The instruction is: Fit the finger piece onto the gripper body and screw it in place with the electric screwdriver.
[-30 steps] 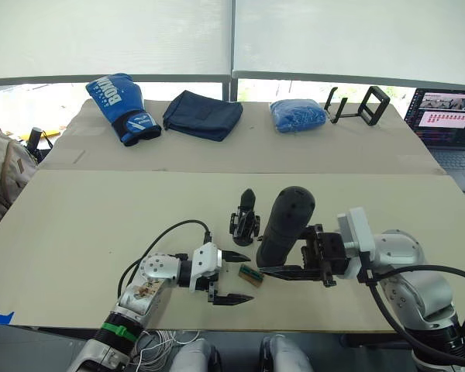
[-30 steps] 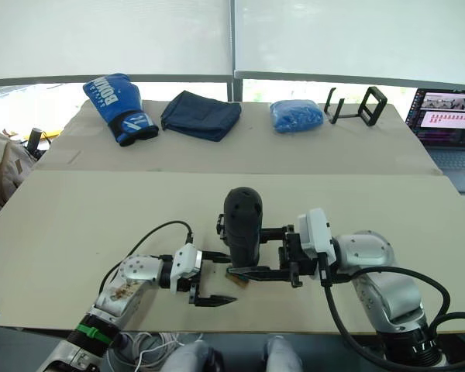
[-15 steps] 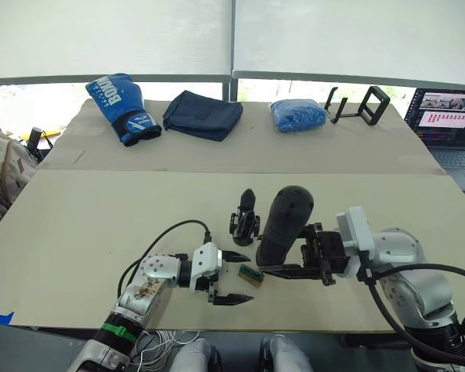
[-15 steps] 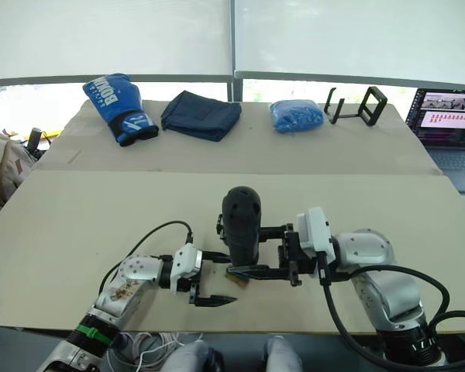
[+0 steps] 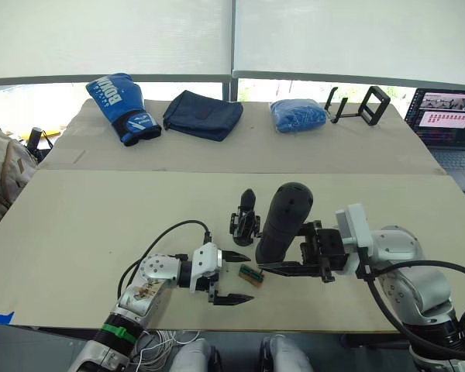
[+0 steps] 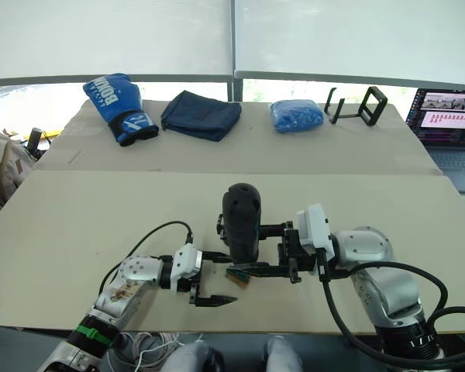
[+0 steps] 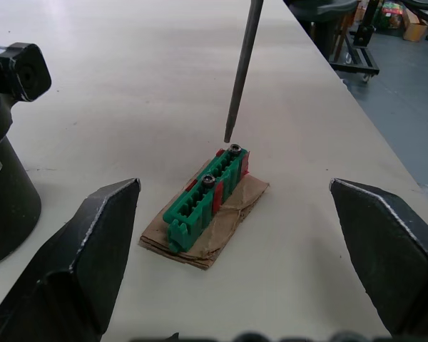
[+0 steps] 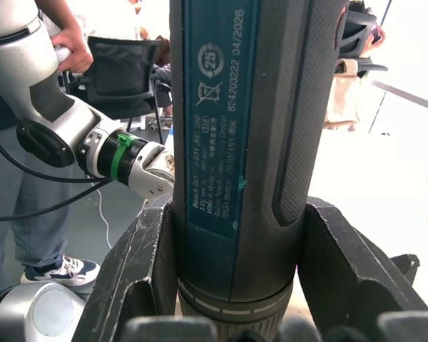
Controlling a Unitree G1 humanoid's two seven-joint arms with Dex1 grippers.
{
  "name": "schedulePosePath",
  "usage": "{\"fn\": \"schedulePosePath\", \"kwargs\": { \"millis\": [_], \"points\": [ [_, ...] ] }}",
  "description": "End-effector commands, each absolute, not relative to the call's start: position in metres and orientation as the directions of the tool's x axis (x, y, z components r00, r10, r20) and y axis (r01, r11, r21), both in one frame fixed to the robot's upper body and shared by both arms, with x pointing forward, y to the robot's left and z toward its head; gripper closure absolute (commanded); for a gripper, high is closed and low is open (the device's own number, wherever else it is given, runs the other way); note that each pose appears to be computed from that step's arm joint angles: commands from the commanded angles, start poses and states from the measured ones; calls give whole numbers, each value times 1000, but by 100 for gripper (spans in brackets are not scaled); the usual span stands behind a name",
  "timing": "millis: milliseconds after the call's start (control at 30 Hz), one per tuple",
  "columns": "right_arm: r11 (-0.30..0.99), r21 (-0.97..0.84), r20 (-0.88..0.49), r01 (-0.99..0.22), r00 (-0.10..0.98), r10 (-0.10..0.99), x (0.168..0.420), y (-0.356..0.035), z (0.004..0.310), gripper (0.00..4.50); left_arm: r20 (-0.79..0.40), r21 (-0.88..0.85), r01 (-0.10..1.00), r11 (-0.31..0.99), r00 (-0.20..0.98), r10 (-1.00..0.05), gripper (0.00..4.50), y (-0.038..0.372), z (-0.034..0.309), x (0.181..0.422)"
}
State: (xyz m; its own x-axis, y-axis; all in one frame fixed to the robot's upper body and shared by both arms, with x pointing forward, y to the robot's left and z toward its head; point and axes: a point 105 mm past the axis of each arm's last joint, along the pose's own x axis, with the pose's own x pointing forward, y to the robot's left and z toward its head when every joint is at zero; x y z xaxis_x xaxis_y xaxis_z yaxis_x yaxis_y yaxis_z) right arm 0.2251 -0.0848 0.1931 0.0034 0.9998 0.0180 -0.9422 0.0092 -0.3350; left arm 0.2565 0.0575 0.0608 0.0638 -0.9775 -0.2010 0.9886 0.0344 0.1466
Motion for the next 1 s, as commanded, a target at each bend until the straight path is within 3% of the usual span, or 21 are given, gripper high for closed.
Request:
{"fn": "schedulePosePath", "kwargs": {
  "millis": [33,1000],
  "points": [
    [-7,-393,38,-919,-23,999,219,-84,203,257,-215,113,993,18,43,-976,0,56,52,249],
    [-27,-357,25,-934,-38,999,215,-82,199,257,-214,109,994,22,45,-976,0,55,50,247]
  ]
}}
